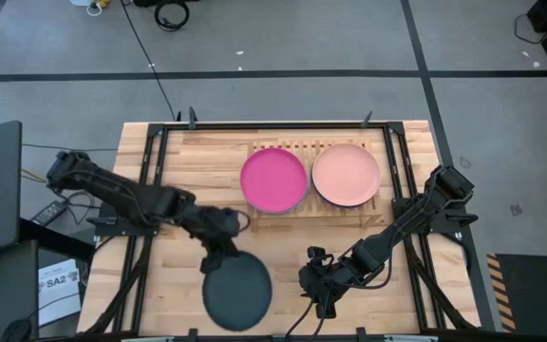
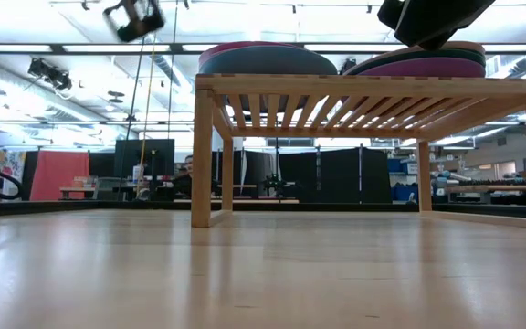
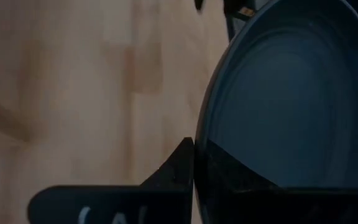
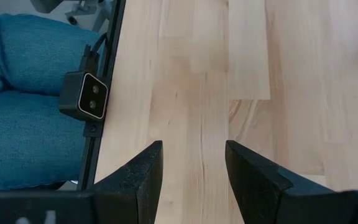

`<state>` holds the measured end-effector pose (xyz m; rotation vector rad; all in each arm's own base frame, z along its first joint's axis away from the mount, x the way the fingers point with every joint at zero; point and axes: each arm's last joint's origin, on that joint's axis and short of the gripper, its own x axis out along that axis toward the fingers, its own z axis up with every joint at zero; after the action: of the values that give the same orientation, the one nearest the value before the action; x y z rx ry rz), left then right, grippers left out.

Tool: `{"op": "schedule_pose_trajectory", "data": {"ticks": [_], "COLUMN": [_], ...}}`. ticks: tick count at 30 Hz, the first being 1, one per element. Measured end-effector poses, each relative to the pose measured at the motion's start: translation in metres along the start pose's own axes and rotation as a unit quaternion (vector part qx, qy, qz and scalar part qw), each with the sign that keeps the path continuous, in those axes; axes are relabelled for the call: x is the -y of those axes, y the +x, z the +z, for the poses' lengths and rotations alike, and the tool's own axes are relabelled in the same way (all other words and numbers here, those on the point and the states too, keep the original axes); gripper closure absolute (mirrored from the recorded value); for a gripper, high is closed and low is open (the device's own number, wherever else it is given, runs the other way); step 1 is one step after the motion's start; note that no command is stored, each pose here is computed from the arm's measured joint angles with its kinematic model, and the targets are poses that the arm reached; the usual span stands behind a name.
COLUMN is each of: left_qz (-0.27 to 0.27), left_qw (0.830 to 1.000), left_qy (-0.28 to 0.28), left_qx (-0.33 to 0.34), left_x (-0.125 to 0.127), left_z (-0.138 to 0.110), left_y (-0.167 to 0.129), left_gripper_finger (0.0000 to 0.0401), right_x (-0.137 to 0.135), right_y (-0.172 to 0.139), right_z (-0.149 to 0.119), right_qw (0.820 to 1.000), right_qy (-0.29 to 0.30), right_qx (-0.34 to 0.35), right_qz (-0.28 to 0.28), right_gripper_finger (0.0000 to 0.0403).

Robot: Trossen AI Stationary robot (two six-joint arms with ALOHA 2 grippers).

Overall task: Place and stack plates onto a shelf
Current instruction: Stack the black plate on top of the pink plate on the shelf

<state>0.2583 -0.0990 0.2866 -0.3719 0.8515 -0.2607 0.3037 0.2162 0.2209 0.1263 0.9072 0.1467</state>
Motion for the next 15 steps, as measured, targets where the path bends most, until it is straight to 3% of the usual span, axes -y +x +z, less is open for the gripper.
{"op": "schedule_pose_trajectory", "data": {"ticks": [6,15], "left_qz": [0.04,0.092], "left_qw": [0.998,0.987], "left_qy": [0.024,-0.001], "left_qx": [0.032,0.132], "left_x": [-0.001,-0.025], "left_z": [0.046,0.096], "left_y": [-0.049,-0.117], "left_gripper_finger": [0.0381,0.0381], "right_x": [0.0,0.0], "right_y": [0.0,0.0], "right_z": [0.0,0.0], "right_qw": [1.0,1.0], "right_qy": [0.0,0.0], "right_qx": [0.0,0.0], "right_qz": [0.0,0.0], "right_gripper_finger": [0.0224,0.0224]}}
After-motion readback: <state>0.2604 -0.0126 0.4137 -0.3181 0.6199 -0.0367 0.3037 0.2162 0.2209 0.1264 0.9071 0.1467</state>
